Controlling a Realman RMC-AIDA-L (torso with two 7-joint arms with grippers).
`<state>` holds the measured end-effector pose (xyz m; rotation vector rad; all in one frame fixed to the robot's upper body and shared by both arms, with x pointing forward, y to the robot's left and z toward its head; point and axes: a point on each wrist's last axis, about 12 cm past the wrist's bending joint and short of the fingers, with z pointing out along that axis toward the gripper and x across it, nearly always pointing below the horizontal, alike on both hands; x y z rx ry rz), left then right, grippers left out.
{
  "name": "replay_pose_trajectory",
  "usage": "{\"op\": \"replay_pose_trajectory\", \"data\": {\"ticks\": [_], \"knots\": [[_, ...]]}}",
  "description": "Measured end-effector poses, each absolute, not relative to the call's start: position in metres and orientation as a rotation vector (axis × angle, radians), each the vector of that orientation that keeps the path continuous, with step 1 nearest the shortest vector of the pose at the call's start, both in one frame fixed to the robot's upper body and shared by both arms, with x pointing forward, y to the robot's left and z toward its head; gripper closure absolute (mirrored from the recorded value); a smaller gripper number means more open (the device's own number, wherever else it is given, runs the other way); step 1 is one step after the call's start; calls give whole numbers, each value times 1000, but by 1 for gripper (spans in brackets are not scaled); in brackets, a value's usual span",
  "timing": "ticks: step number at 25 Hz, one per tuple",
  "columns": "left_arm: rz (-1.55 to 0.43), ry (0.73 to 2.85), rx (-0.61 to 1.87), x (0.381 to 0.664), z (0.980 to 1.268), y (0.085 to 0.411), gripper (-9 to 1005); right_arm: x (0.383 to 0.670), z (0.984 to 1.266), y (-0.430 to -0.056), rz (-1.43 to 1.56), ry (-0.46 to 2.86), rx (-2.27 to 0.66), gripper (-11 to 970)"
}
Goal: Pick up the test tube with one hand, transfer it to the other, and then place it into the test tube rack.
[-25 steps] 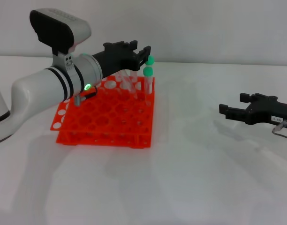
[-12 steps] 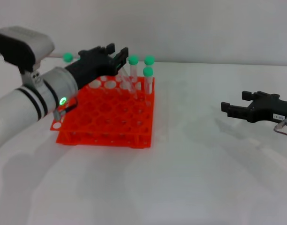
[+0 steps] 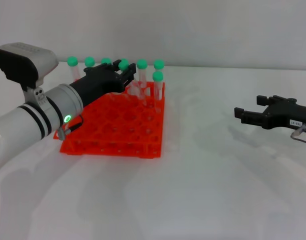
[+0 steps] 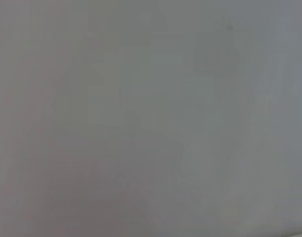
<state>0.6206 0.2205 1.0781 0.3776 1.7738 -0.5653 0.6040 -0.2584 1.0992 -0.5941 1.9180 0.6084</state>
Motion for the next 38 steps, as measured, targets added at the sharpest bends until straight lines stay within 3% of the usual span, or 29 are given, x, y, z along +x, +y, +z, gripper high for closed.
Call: {"op": "replay_pose_trajectory", "data": {"ticks": [26,30,37,38], "knots": [[-588,1746,463,632,1088,200,527,603,1098,-263,602,1923,-582,102],[-592,1642,472,613,1091,219,525,602,1099,-269,589,1919,-561,102],[-459,1396,245,543,1076,290,521,594,1099,-301,523,1883,-490,102],[-421,1383,188,531,1069,302,450,591,1099,-308,511,1868,-479,102]]}}
